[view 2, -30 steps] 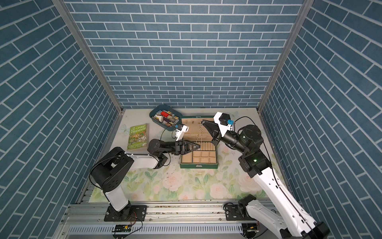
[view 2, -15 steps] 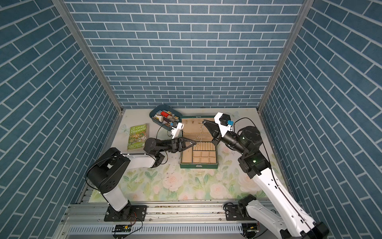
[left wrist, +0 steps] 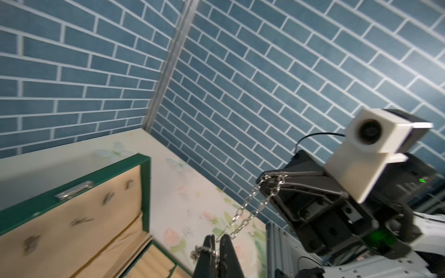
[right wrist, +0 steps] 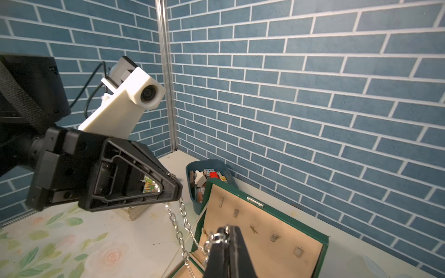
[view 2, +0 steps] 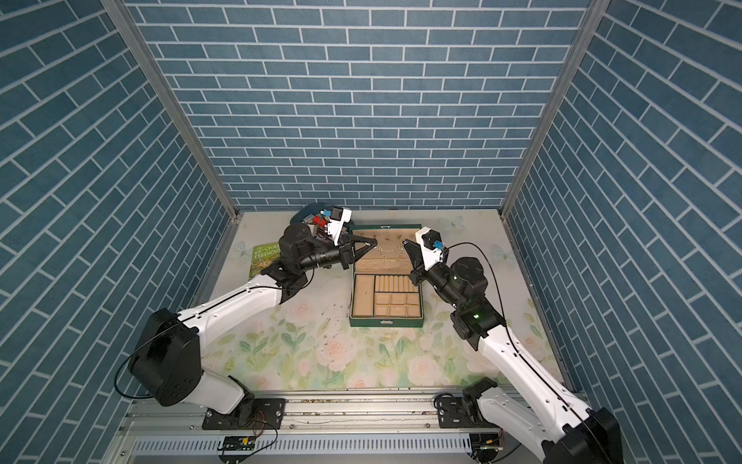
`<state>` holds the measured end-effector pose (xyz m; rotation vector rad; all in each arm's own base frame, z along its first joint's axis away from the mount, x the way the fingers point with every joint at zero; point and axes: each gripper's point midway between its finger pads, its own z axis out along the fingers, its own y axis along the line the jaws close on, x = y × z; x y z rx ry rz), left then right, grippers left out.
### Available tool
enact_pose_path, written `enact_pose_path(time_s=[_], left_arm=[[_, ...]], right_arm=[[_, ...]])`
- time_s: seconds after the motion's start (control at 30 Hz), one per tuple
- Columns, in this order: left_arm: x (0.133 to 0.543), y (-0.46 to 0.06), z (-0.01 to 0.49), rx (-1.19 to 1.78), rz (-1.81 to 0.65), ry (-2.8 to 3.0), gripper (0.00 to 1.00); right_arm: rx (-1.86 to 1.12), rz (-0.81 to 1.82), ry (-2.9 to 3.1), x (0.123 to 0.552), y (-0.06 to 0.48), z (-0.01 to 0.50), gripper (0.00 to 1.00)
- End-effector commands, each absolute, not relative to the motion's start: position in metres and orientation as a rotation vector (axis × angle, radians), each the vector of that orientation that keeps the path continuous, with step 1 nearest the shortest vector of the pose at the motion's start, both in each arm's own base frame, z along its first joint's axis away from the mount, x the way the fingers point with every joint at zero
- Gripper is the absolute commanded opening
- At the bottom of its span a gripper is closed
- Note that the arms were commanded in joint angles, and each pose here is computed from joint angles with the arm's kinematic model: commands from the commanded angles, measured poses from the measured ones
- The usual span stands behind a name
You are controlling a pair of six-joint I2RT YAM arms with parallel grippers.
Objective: Put jewelry chain into jewelry box
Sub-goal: Hang the necklace on the jewelry box clasp.
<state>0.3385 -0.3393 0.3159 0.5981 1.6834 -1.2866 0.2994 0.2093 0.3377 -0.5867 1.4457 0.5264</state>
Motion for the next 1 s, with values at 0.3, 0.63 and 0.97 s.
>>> enact_pose_path(time_s=[0.3, 0.63, 0.97], left_arm=[[0.409, -0.303, 0.278, 0.440, -0.886, 1.873, 0.00], [0.429, -0.288, 0.273, 0.376, -0.807, 1.886, 0.00], [0.436, -0.304, 0.264, 0.427, -0.809, 1.841, 0.00]], right_arm=[[-0.379, 0.364, 1.554, 0.349, 0.186, 0.300, 0.00], [-0.275, 0.306, 1.651, 0.380, 0.172, 0.271, 0.00], [-0.266, 0.326, 1.661, 0.396, 0.181, 0.251, 0.00]])
